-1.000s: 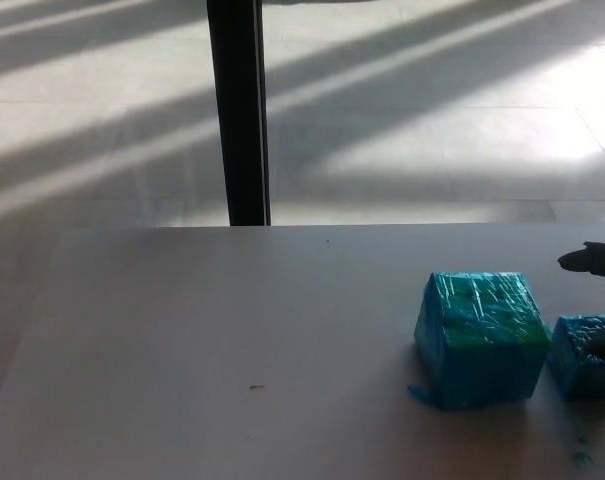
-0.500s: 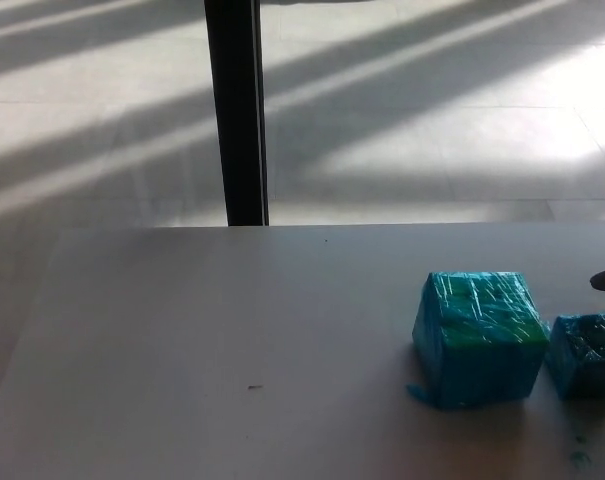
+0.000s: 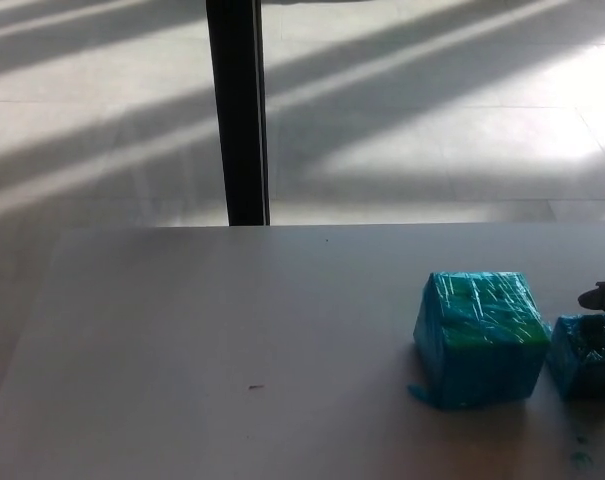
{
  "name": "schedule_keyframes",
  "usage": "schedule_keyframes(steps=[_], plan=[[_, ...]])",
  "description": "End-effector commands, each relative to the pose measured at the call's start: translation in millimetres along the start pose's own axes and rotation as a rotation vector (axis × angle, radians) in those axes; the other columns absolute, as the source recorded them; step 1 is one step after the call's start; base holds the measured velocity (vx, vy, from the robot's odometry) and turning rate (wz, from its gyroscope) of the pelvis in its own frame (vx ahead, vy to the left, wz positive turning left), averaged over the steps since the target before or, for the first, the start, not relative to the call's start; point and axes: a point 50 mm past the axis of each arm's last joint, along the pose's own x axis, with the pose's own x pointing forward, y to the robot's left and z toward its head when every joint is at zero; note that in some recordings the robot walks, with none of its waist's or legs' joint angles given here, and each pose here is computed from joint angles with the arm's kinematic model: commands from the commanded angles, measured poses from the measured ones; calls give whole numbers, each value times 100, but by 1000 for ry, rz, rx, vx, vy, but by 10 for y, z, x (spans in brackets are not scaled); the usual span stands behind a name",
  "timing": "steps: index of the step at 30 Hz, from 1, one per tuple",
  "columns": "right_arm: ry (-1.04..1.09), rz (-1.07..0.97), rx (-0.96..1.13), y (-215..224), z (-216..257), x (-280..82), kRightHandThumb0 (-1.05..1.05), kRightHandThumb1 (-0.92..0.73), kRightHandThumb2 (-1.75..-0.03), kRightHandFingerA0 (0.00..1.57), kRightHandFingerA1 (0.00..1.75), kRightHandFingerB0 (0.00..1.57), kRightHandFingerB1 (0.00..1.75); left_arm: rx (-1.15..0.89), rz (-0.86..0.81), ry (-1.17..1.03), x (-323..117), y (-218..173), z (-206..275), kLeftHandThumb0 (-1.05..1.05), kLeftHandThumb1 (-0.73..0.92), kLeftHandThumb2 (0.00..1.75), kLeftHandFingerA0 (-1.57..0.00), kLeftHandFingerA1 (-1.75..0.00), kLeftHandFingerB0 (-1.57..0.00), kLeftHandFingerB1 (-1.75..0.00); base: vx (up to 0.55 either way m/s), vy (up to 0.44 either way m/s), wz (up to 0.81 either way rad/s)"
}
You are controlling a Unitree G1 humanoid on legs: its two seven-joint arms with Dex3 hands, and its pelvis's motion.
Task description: The robot uses its right hand to pick up the small cube kept on the middle on the desk and place it on the bigger cube kept next to it
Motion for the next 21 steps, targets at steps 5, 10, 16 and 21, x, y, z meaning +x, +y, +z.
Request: schedule_keyframes(steps=[5,10,16,21], plan=[[8,29,-12,73,-44,-11,-73,-42,-78,0,7,6,23,-1,15,-6,-1,29,46,-69,69,61,-47,-57,-49,-41,0,0,0],[26,58,-27,169,-87,-13,-73,-42,-75,0,0,11,22,7,8,-15,-6,31,49,-68,69,61,-46,-56,-47,-41,0,0,0],[40,86,-20,283,-88,3,-46,-49,-56,0,29,8,29,-15,4,-26,6,23,105,-68,68,61,-46,-58,-51,-43,0,0,0],[-59,76,66,391,-17,-3,-26,-65,-59,60,90,19,28,21,0,-30,1,32,125,-69,69,61,-46,-57,-47,-40,0,0,0]])
